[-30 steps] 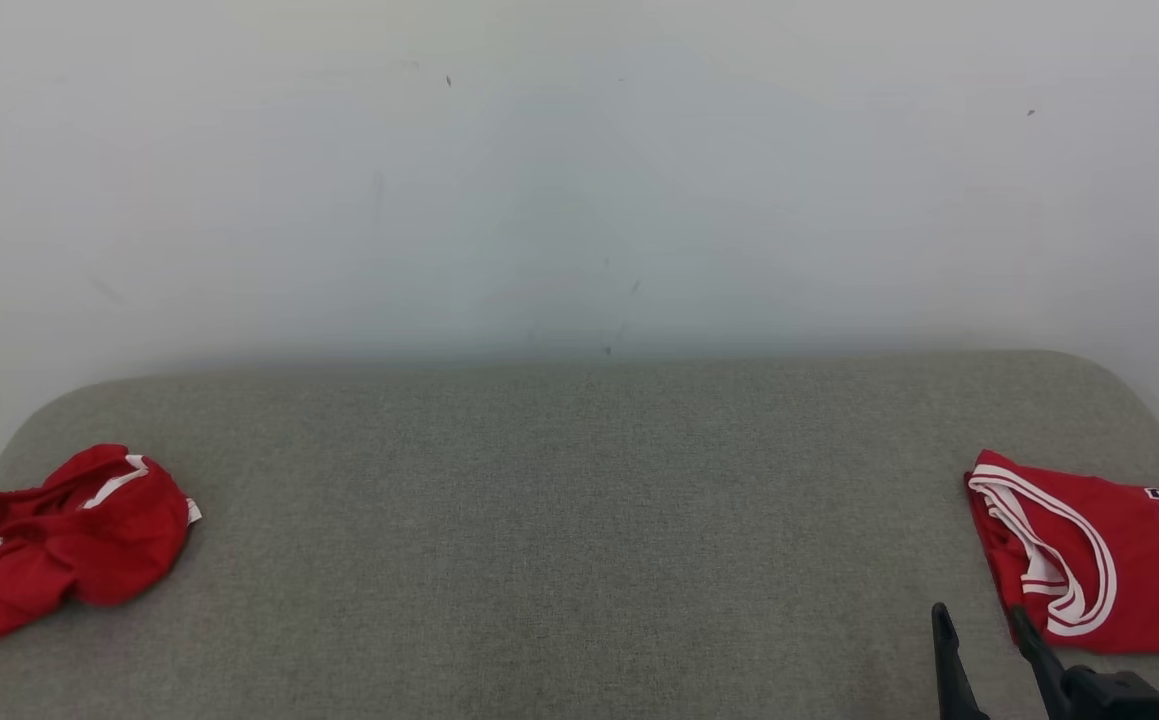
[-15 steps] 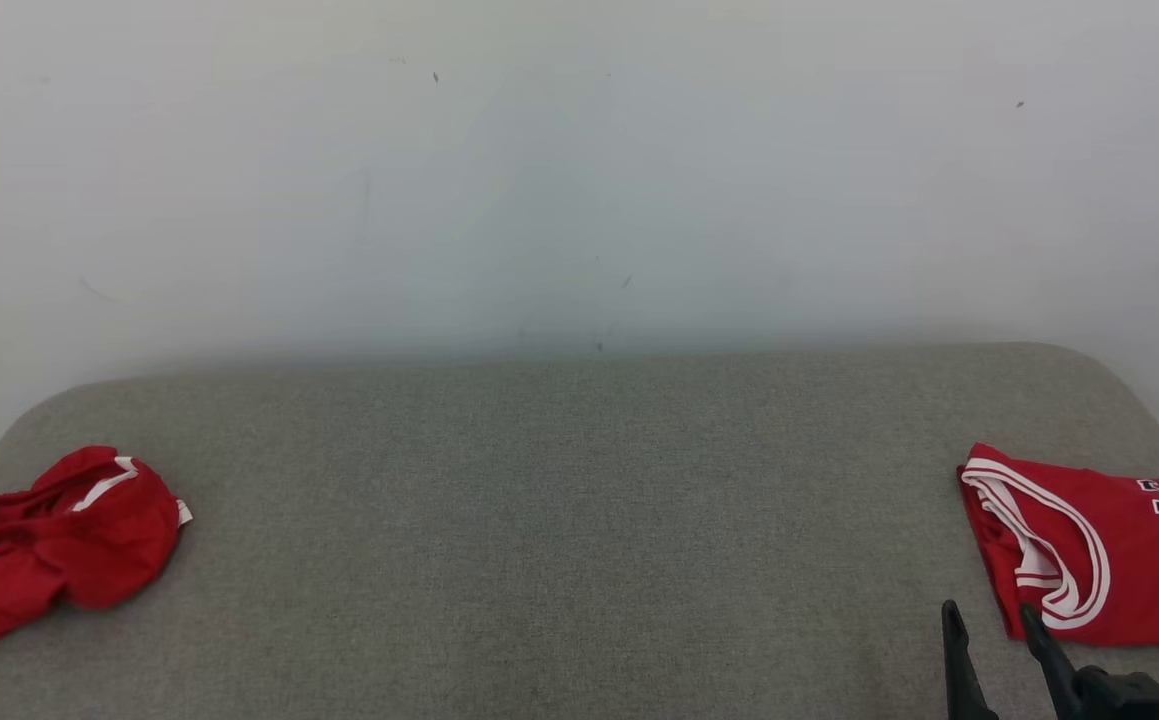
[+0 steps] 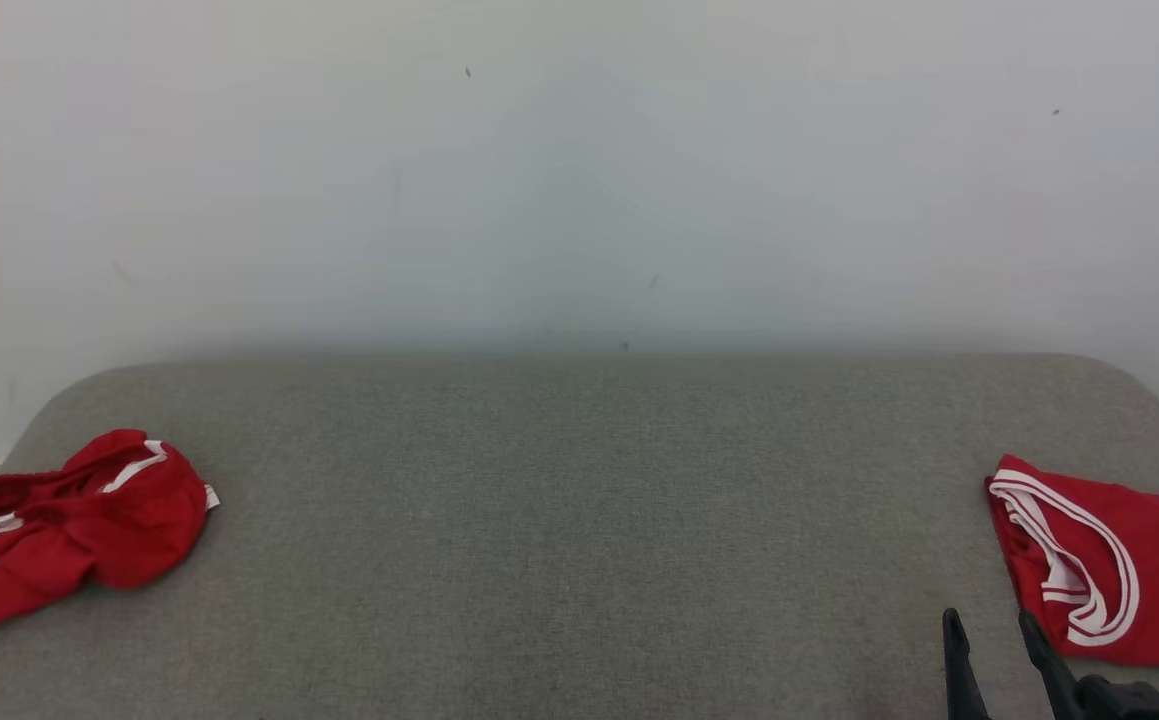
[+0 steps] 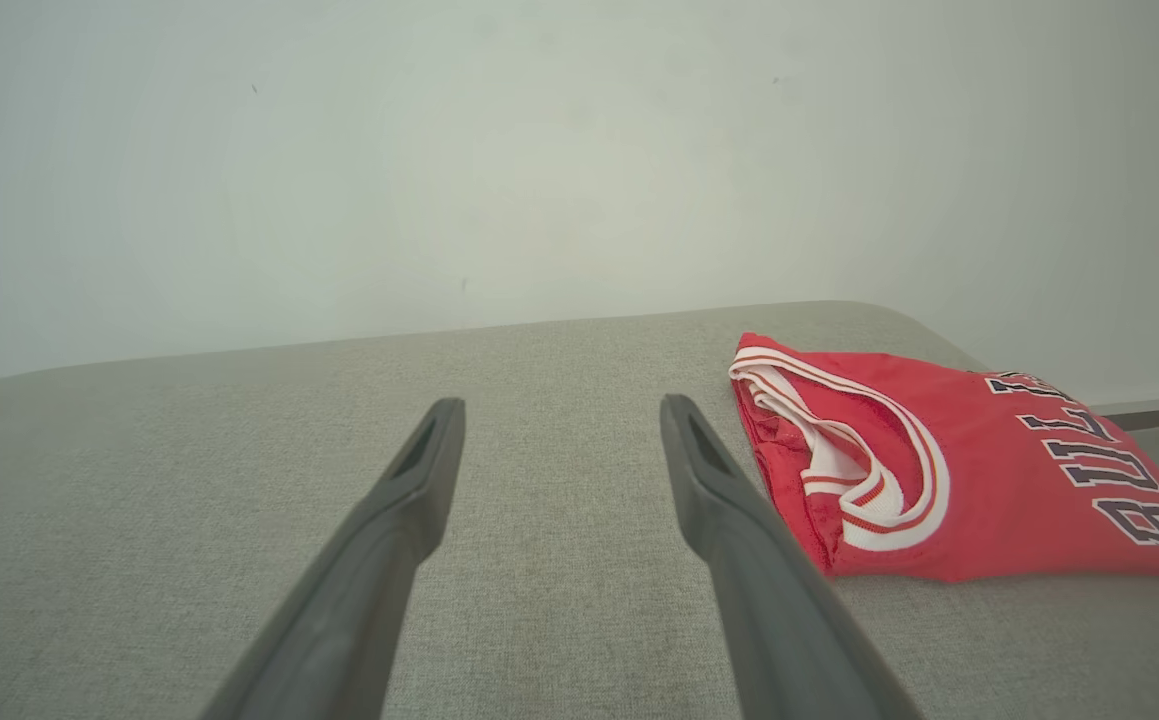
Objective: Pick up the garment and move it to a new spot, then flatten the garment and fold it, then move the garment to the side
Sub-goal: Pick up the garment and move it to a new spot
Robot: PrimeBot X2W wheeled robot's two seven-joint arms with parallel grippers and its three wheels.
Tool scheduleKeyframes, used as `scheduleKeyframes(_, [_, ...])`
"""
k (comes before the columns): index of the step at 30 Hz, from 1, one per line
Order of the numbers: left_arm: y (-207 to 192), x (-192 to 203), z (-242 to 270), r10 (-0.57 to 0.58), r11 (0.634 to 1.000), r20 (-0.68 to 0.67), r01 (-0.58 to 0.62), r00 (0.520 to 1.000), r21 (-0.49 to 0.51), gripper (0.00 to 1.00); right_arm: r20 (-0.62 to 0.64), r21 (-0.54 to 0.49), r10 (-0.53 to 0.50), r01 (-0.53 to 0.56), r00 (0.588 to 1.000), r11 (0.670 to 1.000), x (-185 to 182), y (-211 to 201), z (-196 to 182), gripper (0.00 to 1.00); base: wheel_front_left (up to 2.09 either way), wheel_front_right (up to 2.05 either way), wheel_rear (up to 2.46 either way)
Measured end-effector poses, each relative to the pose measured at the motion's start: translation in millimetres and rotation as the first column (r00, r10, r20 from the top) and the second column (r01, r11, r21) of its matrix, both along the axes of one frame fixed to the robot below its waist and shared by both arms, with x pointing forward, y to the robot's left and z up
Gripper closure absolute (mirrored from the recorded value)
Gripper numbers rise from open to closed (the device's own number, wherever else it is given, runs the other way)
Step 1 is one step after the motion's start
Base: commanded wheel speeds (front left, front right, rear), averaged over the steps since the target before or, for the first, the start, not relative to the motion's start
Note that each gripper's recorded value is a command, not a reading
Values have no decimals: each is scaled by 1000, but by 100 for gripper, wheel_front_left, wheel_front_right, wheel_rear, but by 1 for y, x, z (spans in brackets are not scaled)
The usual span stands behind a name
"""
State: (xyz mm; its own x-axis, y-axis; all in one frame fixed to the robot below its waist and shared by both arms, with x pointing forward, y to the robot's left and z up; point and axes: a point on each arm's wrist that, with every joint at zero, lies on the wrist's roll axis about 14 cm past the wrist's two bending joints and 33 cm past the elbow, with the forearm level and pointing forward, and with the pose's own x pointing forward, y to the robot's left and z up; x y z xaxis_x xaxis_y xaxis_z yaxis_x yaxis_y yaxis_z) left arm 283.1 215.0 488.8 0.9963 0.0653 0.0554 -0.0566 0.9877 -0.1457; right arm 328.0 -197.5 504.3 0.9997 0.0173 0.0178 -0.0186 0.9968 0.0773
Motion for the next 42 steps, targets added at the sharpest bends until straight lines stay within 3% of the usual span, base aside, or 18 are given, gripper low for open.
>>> scheduleKeyframes(8, [31,-24,0,103,995,6,-103,995,12,0,-12,16,106,-106,994,994,11,35,-6,0,0,0,0])
scheduleKeyframes(16, [75,-68,-1,266,963,13,-267,964,35,0,-21,36,255,-255,967,966,25,86,-11,0,0,0,0])
scheduleKeyframes(30, [124,-137,1,536,843,9,-536,844,35,0,-11,26,526,-526,850,850,55,195,-4,0,0,0,0])
scheduleKeyframes(42, [141,-157,7,639,768,7,-638,769,52,0,-34,36,573,-572,819,820,62,217,-15,0,0,0,0])
